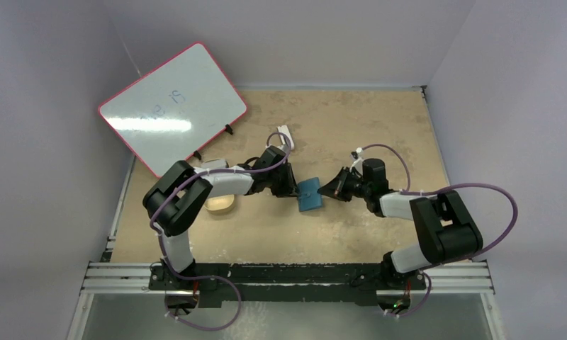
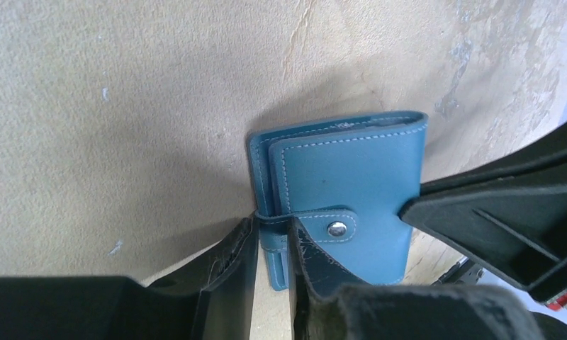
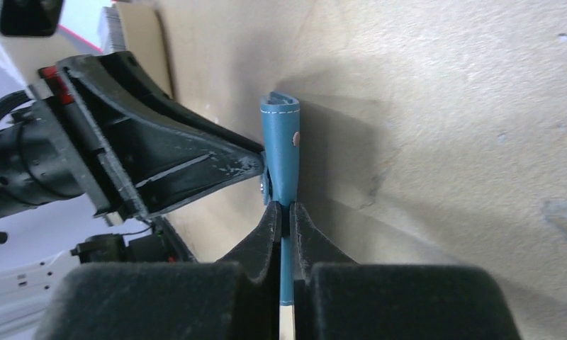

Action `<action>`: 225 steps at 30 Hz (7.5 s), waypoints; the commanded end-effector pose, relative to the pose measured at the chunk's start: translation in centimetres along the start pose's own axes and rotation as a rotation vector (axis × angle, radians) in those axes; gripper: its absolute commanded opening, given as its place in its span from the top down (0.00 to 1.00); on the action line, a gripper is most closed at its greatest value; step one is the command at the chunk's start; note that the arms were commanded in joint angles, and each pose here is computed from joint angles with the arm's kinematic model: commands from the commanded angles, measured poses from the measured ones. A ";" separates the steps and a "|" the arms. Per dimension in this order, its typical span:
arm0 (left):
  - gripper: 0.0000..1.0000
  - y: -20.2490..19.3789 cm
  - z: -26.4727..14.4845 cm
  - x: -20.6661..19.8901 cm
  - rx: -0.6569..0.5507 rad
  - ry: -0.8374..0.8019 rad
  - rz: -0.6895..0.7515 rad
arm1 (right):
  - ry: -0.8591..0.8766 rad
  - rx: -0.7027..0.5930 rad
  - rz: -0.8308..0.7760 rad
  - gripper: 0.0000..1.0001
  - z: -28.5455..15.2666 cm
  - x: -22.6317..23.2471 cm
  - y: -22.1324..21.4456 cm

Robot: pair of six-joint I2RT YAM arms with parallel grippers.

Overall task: Put the credit cards into the card holder
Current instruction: Open the card holder at the center of the board.

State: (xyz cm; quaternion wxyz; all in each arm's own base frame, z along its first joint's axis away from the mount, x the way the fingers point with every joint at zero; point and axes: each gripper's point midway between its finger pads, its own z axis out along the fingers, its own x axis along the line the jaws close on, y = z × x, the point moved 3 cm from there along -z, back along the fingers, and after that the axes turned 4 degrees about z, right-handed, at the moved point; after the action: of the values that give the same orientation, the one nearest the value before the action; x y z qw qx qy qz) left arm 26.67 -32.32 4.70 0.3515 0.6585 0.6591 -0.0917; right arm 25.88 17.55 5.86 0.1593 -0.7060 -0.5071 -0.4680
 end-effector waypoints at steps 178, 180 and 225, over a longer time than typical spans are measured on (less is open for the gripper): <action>1.00 0.8 -10.4 -1.8 -0.256 0.223 0.250 | -0.661 -0.197 -0.222 0.45 -5.1 0.5 1.2; 1.00 0.7 -10.1 -1.6 -0.250 0.227 0.249 | -0.678 -0.190 -0.224 0.45 -5.0 0.3 1.2; 1.00 0.9 -11.4 -4.0 -0.270 0.103 0.209 | -0.313 -0.029 -0.299 0.50 2.2 8.5 -2.4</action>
State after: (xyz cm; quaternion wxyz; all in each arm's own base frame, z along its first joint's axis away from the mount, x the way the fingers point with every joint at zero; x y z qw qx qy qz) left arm 22.56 -28.43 13.80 0.3749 0.6927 0.6123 0.0687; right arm 23.63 24.03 9.04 0.0192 -0.7009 -0.6218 -0.3490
